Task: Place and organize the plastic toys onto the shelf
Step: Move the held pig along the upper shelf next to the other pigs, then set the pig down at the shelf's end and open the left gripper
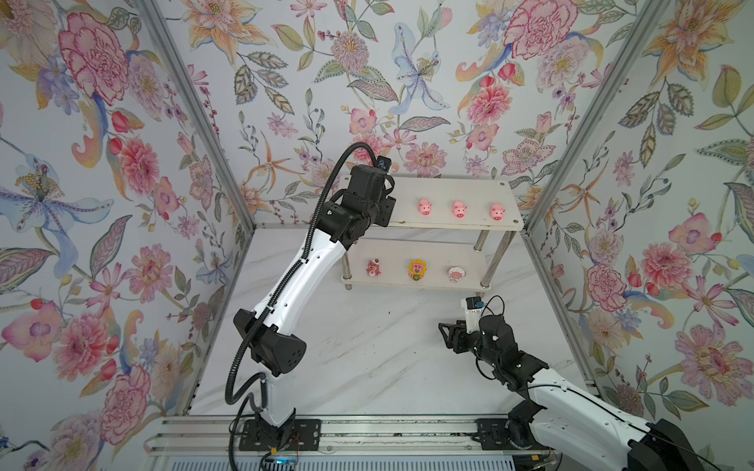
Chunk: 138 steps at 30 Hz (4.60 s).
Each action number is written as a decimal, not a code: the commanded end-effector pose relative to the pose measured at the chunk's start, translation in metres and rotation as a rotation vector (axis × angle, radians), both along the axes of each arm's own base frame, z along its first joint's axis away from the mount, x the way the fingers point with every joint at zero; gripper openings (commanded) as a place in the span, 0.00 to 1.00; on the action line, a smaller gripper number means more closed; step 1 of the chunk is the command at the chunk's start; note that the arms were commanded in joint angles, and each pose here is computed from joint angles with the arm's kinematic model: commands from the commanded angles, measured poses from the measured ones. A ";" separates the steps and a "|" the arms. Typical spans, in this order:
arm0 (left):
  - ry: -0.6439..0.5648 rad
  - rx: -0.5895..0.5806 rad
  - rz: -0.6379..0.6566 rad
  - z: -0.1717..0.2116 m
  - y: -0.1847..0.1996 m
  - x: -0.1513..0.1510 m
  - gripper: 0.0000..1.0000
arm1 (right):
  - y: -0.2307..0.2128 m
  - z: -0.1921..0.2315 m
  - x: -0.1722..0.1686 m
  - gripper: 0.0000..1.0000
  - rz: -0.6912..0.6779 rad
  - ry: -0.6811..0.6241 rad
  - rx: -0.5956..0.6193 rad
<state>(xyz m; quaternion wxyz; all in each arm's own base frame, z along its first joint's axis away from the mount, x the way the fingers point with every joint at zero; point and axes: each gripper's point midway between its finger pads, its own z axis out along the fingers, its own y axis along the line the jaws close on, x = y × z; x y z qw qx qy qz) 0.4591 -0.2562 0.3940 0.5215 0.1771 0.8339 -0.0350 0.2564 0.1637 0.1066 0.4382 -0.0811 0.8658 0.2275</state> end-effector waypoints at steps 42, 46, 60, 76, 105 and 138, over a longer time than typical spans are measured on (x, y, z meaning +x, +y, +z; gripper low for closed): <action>0.042 -0.086 -0.069 -0.024 -0.026 0.002 0.35 | -0.002 -0.006 -0.002 0.67 -0.001 0.019 0.000; 0.046 -0.078 -0.073 -0.024 -0.026 0.000 0.32 | -0.003 -0.006 -0.002 0.67 -0.003 0.021 -0.001; 0.079 -0.065 -0.172 -0.035 -0.035 -0.015 0.29 | -0.002 -0.008 -0.001 0.67 -0.002 0.028 -0.005; 0.060 -0.070 -0.193 -0.032 -0.035 -0.019 0.51 | -0.001 -0.010 -0.001 0.67 0.000 0.033 -0.004; -0.025 -0.091 0.070 0.011 0.081 -0.033 0.60 | 0.000 -0.013 -0.001 0.68 0.007 0.043 -0.003; 0.033 -0.090 0.004 -0.012 0.052 0.008 0.49 | 0.000 -0.020 0.000 0.69 0.004 0.062 -0.022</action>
